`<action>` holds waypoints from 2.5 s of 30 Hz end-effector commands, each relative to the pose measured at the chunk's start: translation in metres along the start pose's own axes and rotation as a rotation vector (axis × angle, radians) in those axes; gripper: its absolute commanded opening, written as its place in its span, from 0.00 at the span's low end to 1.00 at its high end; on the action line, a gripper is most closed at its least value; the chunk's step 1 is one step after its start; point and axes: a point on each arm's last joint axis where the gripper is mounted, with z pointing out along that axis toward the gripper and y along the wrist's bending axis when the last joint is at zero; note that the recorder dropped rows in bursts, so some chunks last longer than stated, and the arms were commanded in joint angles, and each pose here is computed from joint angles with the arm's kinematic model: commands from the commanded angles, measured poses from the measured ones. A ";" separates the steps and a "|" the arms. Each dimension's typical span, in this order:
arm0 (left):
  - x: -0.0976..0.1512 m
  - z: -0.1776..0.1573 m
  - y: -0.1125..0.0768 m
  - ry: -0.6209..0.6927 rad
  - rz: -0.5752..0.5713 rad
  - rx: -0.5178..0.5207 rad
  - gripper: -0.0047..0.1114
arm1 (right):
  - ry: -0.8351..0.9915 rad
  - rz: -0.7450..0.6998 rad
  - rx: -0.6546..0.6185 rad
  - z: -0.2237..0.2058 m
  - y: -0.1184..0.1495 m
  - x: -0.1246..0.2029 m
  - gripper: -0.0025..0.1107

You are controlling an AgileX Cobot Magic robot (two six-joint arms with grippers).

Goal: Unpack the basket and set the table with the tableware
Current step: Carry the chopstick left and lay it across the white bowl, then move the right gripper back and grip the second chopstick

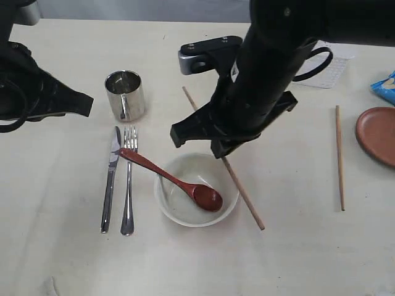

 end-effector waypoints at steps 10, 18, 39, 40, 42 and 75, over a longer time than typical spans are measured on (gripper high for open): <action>0.001 -0.003 0.001 -0.010 0.000 0.004 0.04 | 0.108 0.025 0.004 0.035 0.025 -0.005 0.02; 0.001 -0.002 0.000 -0.010 -0.001 0.005 0.04 | 0.086 -0.016 -0.013 0.038 0.041 -0.003 0.02; 0.001 -0.002 0.000 -0.010 -0.001 0.005 0.04 | 0.078 -0.018 0.038 0.040 0.036 -0.004 0.35; 0.002 -0.002 0.000 -0.008 -0.001 0.005 0.04 | 0.070 -0.022 0.039 0.034 0.036 -0.004 0.35; 0.002 -0.002 0.000 -0.008 -0.001 0.005 0.04 | 0.040 -0.057 0.077 0.011 0.032 -0.004 0.35; 0.002 -0.002 0.000 -0.008 -0.001 0.005 0.04 | 0.057 0.574 0.317 0.048 -0.197 0.051 0.13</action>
